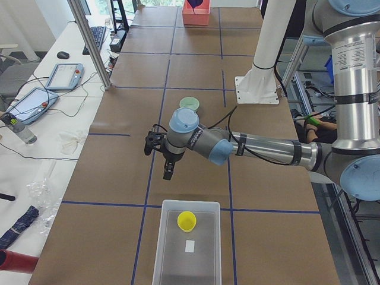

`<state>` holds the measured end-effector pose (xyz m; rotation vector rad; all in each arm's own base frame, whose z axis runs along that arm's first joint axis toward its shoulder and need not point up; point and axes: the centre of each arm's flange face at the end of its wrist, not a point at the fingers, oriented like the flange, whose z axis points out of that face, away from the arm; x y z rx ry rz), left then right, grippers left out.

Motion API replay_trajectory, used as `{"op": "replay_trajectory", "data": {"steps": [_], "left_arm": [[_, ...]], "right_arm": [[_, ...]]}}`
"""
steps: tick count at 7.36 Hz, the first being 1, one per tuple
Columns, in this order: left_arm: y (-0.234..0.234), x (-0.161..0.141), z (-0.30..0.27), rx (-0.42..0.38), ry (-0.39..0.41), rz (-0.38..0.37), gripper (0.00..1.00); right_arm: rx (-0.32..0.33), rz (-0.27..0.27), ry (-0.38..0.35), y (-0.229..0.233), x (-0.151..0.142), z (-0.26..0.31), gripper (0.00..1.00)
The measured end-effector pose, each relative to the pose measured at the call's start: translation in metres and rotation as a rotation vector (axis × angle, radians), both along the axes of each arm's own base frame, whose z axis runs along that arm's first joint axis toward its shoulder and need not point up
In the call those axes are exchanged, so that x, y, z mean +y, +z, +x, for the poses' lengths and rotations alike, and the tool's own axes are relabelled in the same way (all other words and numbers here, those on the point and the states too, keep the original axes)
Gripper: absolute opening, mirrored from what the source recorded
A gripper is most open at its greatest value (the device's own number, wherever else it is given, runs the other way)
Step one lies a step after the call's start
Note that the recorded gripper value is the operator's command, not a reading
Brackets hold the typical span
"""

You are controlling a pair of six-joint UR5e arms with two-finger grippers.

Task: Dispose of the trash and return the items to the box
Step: 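Reach the left gripper to the pale green bowl rim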

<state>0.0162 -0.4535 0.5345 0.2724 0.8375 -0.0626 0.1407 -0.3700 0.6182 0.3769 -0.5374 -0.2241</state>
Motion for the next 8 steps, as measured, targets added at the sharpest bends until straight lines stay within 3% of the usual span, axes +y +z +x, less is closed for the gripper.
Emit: {"op": "replay_trajectory", "data": {"steps": [2, 3, 4, 6, 8], "left_arm": [[-0.026, -0.007, 0.052, 0.056, 0.014, -0.038, 1.00], [-0.035, -0.004, 0.078, 0.090, 0.017, -0.058, 1.00], [-0.043, 0.002, 0.104, 0.129, 0.017, -0.082, 1.00], [-0.069, 0.013, 0.160, 0.223, 0.026, -0.135, 1.00], [-0.105, 0.022, 0.209, 0.292, 0.043, -0.188, 1.00]], "right_arm": [[0.015, -0.040, -0.070, 0.055, 0.000, 0.007, 0.00], [0.017, -0.052, -0.100, 0.077, -0.008, 0.011, 0.29], [0.015, -0.068, -0.115, 0.094, -0.016, 0.013, 0.99], [0.008, -0.095, -0.113, 0.118, -0.027, 0.016, 1.00], [-0.015, -0.122, -0.050, 0.117, -0.037, 0.017, 1.00]]}}
